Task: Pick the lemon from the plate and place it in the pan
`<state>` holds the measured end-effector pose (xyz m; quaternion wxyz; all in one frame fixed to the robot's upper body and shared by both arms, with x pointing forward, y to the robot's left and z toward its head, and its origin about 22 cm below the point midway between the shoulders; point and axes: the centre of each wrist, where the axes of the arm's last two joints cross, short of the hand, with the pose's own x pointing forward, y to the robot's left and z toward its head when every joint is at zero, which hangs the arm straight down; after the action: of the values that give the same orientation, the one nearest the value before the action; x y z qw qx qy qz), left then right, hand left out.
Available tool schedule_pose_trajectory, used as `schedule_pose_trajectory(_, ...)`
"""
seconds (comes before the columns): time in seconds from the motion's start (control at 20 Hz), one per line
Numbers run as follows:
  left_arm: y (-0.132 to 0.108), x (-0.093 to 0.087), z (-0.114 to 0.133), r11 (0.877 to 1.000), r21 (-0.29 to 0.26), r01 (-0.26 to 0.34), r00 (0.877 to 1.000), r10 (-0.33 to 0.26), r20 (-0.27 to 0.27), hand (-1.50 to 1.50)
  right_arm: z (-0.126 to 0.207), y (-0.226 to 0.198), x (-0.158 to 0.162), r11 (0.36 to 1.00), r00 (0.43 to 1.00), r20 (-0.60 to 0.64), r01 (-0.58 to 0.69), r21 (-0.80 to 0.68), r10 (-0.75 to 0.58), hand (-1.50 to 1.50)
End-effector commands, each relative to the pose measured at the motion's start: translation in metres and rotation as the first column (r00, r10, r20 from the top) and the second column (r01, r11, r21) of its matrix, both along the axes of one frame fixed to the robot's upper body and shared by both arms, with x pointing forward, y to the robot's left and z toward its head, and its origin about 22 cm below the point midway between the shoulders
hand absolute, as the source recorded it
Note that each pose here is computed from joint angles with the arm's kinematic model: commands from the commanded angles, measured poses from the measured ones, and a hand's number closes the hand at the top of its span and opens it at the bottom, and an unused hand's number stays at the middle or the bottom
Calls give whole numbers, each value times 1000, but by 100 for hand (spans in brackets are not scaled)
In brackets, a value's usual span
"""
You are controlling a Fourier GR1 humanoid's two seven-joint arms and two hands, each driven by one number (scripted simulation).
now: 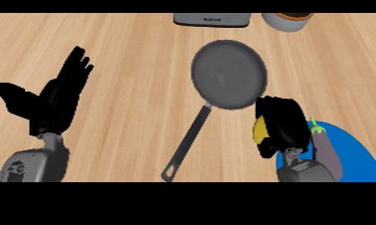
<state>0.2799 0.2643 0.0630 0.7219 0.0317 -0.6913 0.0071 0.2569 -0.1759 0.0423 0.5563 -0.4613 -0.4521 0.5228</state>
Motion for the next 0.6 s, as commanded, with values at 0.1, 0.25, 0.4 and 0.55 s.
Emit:
schedule_pose_trajectory(0.1,-7,3,1,998,16,58,998,-58,3,0,58,44,29,961,920,291,275,0,-263,150)
schedule_pose_trajectory(0.25,-25,8,4,995,8,99,995,-99,6,0,83,70,42,929,856,399,369,-23,-330,150)
schedule_pose_trajectory(0.4,-27,13,8,993,-3,118,993,-118,25,0,112,91,54,890,790,454,457,13,-412,150)
schedule_pose_trajectory(0.55,-37,19,11,991,17,134,991,-134,30,0,133,110,67,845,732,475,533,47,-488,150)
